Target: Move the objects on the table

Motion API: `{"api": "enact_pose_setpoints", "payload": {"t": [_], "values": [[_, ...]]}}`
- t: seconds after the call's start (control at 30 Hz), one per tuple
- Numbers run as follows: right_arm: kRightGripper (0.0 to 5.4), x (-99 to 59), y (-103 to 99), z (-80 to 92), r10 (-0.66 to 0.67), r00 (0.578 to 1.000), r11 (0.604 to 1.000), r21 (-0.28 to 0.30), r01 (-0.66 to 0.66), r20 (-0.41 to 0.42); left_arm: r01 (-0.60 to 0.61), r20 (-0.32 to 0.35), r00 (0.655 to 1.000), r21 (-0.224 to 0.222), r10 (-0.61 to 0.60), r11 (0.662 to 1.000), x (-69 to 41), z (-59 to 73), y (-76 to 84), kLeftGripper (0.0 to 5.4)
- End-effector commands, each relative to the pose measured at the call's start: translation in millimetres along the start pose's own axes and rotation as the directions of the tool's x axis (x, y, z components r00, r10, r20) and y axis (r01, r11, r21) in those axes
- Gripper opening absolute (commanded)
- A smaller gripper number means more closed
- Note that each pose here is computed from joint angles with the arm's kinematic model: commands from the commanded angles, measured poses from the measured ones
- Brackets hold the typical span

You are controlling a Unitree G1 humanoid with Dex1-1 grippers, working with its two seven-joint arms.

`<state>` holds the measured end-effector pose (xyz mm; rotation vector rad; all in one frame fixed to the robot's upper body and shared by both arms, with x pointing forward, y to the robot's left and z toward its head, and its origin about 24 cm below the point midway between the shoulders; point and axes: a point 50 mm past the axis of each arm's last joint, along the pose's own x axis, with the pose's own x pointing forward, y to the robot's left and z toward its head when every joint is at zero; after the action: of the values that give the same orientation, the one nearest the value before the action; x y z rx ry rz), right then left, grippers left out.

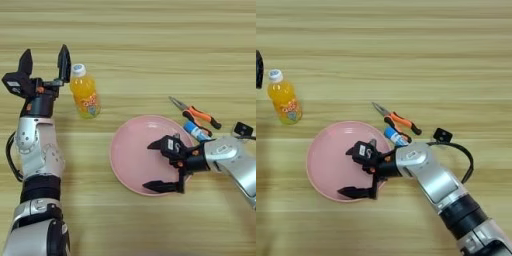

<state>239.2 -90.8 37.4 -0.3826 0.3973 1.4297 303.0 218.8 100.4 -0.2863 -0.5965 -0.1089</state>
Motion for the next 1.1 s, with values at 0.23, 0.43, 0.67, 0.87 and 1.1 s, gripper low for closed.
{"api": "enact_pose_setpoints", "payload": {"t": [0.23,0.43,0.67,0.87,1.1], "values": [[5.4,-12.0,-1.4,15.1,-0.034,0.999,0.999,-0.021,0.035,0.03,0.007,-0.003,1.0,-0.005,-0.007,1.0,2.2,-0.3,0.3,5.38],[5.4,-28.8,-12.9,48.3,-0.142,0.98,0.985,-0.082,0.155,0.138,0.01,-0.003,1.0,-0.002,-0.01,1.0,1.7,-0.5,0.1,5.38],[5.4,-66.4,-36.3,98.0,-0.39,0.821,0.907,0.022,0.42,0.417,0.024,-0.007,1.0,0.015,-0.024,1.0,1.8,0.8,-0.7,5.38],[5.4,-87.0,-48.2,105.4,-0.55,0.644,0.811,0.159,0.562,0.532,0.074,-0.039,0.997,0.055,-0.072,0.996,1.8,1.2,-5.0,5.38],[5.4,-102.7,-60.1,93.9,-0.708,0.401,0.643,0.296,0.706,0.581,0.139,-0.165,0.979,0.117,-0.119,0.983,-2.2,-7.0,-8.6,5.38]]}}
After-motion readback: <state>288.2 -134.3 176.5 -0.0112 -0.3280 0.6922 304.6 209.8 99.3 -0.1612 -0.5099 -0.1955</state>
